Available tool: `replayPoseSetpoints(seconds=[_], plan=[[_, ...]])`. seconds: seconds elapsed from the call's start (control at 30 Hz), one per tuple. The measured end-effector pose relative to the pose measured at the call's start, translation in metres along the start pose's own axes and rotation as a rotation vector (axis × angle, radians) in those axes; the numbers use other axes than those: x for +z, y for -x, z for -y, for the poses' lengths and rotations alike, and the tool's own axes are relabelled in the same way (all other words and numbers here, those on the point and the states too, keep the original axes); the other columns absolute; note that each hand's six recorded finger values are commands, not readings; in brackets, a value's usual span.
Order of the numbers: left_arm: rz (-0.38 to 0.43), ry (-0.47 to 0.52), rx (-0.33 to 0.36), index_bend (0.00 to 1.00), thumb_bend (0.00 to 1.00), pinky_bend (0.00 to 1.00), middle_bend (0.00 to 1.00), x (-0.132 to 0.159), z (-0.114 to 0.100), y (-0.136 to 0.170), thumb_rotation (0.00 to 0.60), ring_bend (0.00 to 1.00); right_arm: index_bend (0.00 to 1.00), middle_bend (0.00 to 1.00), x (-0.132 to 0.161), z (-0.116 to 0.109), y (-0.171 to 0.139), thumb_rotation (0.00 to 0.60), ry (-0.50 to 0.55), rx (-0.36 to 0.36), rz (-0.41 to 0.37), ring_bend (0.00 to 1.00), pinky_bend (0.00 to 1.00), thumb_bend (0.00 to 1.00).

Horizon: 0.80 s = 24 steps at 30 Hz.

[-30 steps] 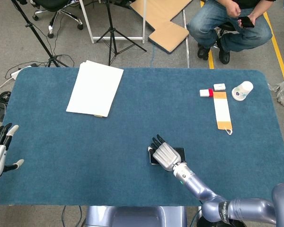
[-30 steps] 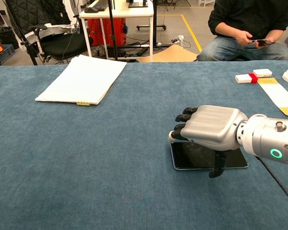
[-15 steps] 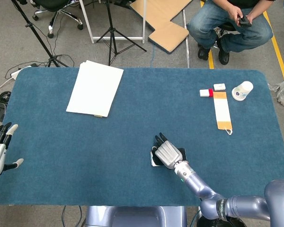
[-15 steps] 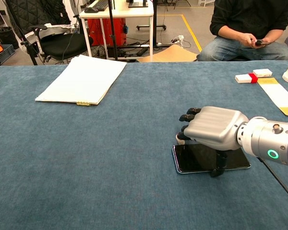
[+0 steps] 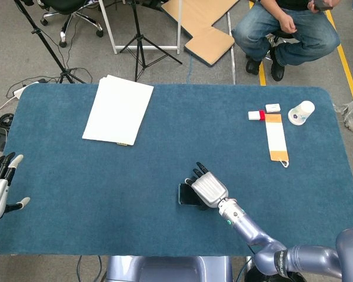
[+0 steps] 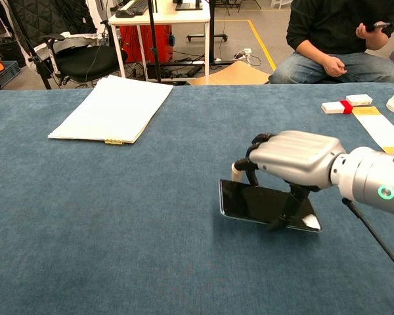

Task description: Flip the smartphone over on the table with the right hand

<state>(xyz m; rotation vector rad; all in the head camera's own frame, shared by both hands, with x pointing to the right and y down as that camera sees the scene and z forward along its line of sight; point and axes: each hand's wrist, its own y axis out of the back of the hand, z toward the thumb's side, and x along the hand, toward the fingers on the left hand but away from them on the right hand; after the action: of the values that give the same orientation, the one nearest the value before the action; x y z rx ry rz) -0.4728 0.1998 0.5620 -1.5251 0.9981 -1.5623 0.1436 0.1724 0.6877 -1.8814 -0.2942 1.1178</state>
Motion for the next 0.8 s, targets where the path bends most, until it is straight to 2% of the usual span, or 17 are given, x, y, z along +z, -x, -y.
replayPoseSetpoints(seconds=[0.2, 0.43, 0.63, 0.8], plan=[[0.005, 0.004, 0.002, 0.0, 0.0, 0.0, 0.0, 0.0, -0.001, 0.002, 0.6, 0.0, 0.5, 0.53, -0.008, -0.017, -0.002, 0.6, 0.29, -0.079, 0.003, 0.17, 0.13, 0.16], [0.007, 0.003, 0.003, 0.0, 0.0, 0.0, 0.0, 0.001, -0.001, 0.003, 0.6, 0.0, 0.51, 0.53, -0.021, -0.027, -0.004, 0.6, 0.771, -0.114, 0.024, 0.17, 0.16, 0.19], [0.007, -0.003, 0.0, 0.0, 0.0, 0.0, 0.0, 0.002, 0.0, 0.004, 0.6, 0.0, 0.51, 0.54, -0.028, -0.021, -0.006, 0.6, 1.227, -0.068, 0.081, 0.17, 0.16, 0.26], [0.006, -0.01, -0.004, 0.0, 0.0, 0.0, 0.0, 0.003, 0.002, 0.003, 0.6, 0.0, 0.51, 0.54, -0.024, -0.007, -0.007, 0.6, 1.519, 0.014, 0.125, 0.17, 0.18, 0.28]])
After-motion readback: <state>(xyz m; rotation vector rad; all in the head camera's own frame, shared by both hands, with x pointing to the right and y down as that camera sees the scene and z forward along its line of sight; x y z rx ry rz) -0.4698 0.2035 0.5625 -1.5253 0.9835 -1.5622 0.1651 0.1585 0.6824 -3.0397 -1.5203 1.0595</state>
